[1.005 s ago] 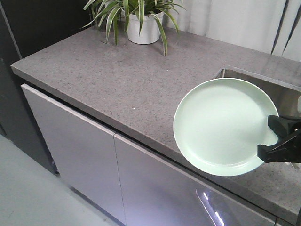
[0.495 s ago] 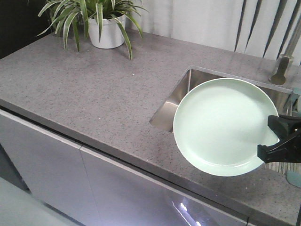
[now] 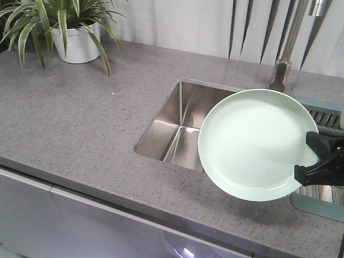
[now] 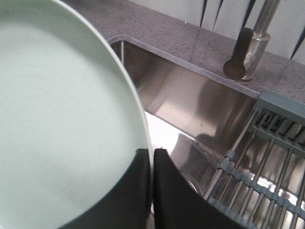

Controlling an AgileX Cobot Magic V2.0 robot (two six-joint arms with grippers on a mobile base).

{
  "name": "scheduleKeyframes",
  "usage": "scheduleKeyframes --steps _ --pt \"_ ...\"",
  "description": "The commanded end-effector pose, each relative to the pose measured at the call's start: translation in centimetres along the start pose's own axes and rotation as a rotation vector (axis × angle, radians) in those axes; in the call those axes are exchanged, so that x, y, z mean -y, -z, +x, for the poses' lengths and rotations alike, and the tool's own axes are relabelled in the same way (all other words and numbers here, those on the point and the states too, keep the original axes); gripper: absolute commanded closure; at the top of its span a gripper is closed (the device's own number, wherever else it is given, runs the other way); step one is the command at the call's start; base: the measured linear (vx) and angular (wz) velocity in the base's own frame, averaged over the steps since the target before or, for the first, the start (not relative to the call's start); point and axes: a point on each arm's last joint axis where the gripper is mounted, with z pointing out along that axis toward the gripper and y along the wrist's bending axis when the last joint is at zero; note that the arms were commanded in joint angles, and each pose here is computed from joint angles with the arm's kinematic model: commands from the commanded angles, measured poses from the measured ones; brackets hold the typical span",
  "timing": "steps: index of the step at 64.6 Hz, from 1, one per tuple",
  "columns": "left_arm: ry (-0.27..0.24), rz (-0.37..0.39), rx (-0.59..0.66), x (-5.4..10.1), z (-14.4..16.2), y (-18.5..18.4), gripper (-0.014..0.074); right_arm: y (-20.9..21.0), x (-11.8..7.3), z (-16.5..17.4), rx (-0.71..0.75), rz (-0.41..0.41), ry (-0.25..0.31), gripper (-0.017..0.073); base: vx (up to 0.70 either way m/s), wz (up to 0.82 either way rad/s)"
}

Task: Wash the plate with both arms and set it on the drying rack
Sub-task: 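Drive the base up to the sink, holding the plate above the dish rack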

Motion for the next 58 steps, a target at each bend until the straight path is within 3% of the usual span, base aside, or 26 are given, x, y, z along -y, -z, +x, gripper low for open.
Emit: scheduleKeyframes --steps 1,58 --pt "0.018 0.009 0.068 0.02 -0.07 0.02 0.0599 0.57 0.34 -1.64 0.109 0.034 0.001 0.0569 0.06 -0.23" --pt "0.018 0.009 0.068 0.02 -0.07 0.02 0.0599 0.57 0.34 -1.64 0.109 0.034 0.001 0.0569 0.05 -0.2"
